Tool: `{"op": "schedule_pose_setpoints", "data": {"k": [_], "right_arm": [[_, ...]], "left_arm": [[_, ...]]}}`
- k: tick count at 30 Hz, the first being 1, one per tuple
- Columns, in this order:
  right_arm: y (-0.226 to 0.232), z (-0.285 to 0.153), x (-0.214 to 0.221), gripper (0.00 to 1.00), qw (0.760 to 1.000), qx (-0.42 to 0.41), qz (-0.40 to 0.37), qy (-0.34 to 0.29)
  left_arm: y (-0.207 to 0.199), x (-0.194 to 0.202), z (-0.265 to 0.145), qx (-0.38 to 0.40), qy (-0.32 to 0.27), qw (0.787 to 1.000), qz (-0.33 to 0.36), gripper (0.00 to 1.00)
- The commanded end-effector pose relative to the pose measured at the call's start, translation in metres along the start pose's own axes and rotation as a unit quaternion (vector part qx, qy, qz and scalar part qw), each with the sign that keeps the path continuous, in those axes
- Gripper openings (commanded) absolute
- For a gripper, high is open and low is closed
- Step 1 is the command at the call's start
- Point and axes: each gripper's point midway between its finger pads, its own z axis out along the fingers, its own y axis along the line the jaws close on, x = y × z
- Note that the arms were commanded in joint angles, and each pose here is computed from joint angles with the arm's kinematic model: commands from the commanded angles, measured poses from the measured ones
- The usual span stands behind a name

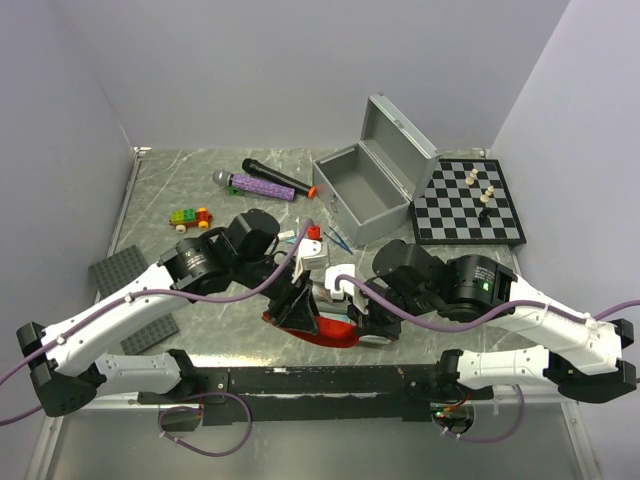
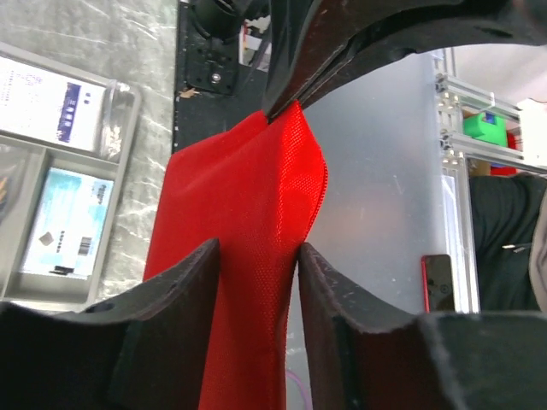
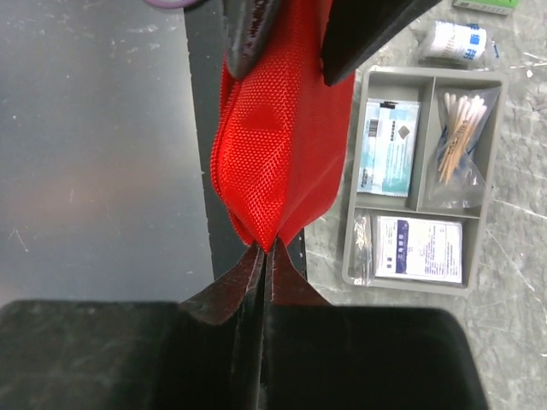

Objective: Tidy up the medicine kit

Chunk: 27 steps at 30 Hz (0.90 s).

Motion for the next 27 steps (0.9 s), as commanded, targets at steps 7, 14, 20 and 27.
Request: {"op": "schedule_pose_setpoints", "data": {"k": [7,14,20,27], "right_arm": [[-0.005,-0.014,-0.016,0.00,0.999,0.025,-0.022,-0.039],[-0.034,-0.019,-0.022,0.73,0.992,0.114,0.014,-0.059],[-0.085,-0.048,-0.046,1.00,0.947,0.269,0.072,-0.157],[-0.131,-0.067,-0.056,1.00,0.868,0.371,0.164,-0.287]], "left_arm": [[-0.001,-0.001,-0.001,-0.003,0.005,1.000,0.015,0.16],[-0.001,-0.018,-0.006,-0.026,-0.041,0.999,0.016,0.01],[0.032,-0.040,-0.024,-0.146,-0.151,0.978,-0.010,0.01],[0.121,-0.031,-0.075,-0.399,-0.265,0.866,-0.147,0.01]]}}
